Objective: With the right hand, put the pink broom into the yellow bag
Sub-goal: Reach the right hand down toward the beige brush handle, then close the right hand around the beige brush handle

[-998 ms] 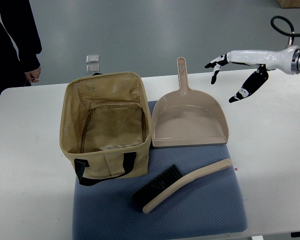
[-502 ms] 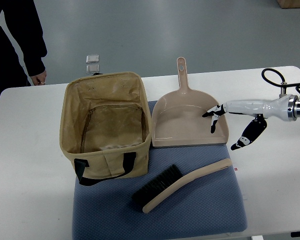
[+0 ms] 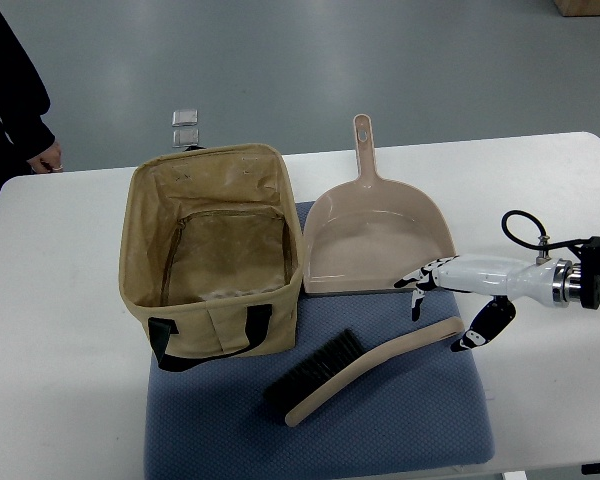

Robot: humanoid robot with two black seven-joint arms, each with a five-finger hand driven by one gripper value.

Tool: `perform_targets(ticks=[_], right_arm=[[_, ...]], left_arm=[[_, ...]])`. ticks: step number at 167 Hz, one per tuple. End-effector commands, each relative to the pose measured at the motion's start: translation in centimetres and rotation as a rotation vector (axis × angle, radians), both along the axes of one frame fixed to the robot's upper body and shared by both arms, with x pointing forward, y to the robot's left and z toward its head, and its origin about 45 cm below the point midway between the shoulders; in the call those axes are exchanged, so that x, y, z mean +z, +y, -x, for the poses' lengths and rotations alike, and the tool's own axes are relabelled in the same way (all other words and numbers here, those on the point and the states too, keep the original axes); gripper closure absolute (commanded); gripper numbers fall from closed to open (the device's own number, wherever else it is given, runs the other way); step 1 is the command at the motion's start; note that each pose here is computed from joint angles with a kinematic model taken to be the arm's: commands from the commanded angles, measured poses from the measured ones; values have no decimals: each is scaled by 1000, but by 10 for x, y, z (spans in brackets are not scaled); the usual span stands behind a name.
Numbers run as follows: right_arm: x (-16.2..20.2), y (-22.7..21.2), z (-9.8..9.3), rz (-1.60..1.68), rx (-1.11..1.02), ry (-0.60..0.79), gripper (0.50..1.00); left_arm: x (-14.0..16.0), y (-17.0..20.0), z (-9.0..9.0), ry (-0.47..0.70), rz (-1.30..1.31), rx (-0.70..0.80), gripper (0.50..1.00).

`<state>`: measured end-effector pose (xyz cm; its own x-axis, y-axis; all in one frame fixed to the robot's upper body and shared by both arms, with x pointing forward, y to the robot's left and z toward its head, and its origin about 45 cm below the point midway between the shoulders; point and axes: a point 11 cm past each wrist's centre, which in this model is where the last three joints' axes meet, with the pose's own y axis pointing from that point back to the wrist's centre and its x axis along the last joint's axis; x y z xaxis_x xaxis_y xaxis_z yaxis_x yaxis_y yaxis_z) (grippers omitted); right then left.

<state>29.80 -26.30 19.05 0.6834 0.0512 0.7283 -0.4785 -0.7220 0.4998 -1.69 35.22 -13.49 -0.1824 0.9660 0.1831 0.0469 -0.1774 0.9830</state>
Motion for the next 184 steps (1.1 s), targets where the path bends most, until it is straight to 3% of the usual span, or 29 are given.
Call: perform_targets(ticks=[1, 66, 108, 184], right_arm=[[-6, 5, 4, -6, 15, -14, 572], [-22, 19, 12, -25, 20, -50, 574], [-23, 24, 1, -45, -7, -83, 576], [-34, 23, 6, -34, -4, -92, 591]], left_arm=[[0, 0, 0, 1, 2, 1, 500], [0, 0, 1, 1, 0, 1, 500], [0, 0, 0, 0, 0, 0, 500], [0, 0, 0, 0, 1, -1, 500]])
